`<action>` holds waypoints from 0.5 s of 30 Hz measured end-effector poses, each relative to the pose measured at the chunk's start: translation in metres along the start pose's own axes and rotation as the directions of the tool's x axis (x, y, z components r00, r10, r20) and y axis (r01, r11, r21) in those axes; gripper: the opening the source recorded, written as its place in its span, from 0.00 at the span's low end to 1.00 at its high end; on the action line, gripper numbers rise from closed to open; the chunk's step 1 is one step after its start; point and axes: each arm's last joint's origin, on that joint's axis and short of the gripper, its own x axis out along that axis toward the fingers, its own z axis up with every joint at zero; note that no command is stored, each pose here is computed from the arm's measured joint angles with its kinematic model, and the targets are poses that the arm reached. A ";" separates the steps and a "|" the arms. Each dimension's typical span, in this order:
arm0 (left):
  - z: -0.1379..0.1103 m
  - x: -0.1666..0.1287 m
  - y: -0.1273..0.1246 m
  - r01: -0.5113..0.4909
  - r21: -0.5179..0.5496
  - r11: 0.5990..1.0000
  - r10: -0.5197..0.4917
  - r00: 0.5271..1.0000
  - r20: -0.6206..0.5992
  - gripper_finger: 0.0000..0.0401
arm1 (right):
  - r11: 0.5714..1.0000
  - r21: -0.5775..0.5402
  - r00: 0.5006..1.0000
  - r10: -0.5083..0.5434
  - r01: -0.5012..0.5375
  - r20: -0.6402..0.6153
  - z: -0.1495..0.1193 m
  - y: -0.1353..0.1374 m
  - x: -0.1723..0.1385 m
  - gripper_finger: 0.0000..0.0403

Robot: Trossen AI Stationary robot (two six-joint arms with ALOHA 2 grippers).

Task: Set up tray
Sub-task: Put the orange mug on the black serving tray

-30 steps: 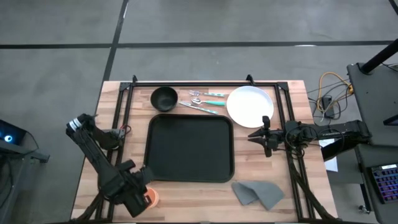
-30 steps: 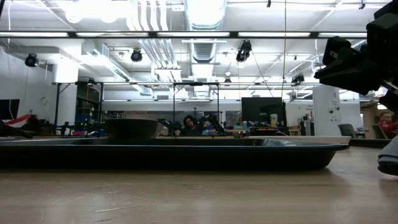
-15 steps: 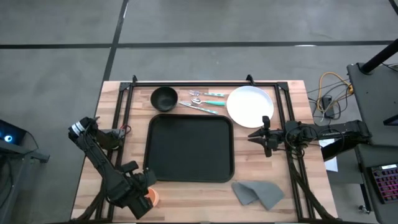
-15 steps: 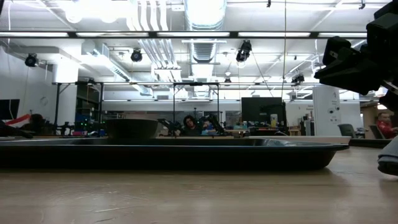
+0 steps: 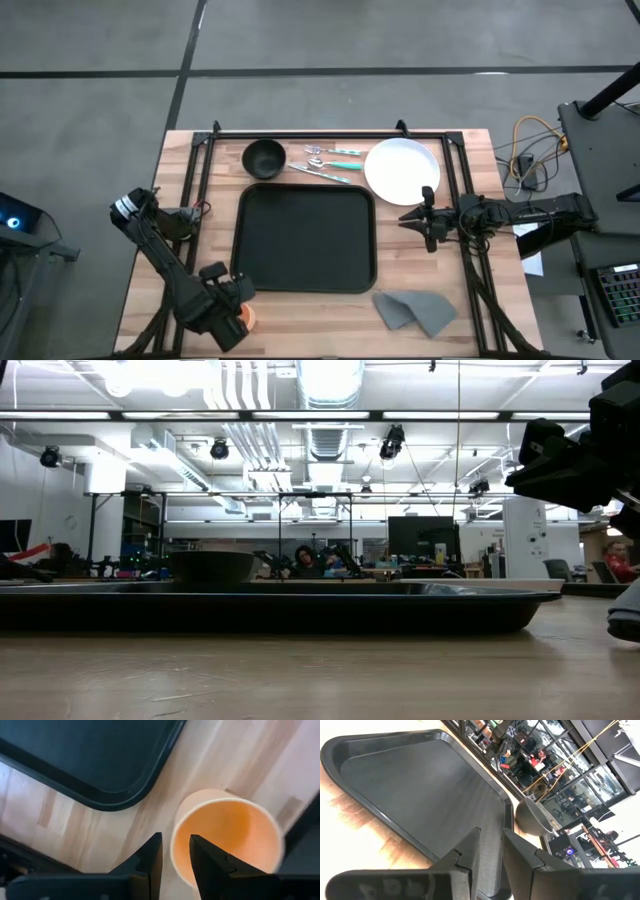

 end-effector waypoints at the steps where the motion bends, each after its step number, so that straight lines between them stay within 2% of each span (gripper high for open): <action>1: -0.001 0.003 0.001 -0.009 0.001 1.000 0.009 1.000 -0.011 0.20 | 1.000 0.000 1.000 0.000 0.000 0.000 0.000 0.000 0.000 0.17; 7: -0.004 0.020 0.002 -0.002 0.002 1.000 0.002 0.998 -0.061 0.20 | 1.000 0.000 1.000 0.000 0.000 0.000 0.000 0.000 0.000 0.17; 15: -0.005 0.028 0.001 0.032 -0.002 0.999 -0.032 0.998 -0.057 0.20 | 1.000 0.000 1.000 0.000 0.000 0.000 0.000 0.000 0.000 0.17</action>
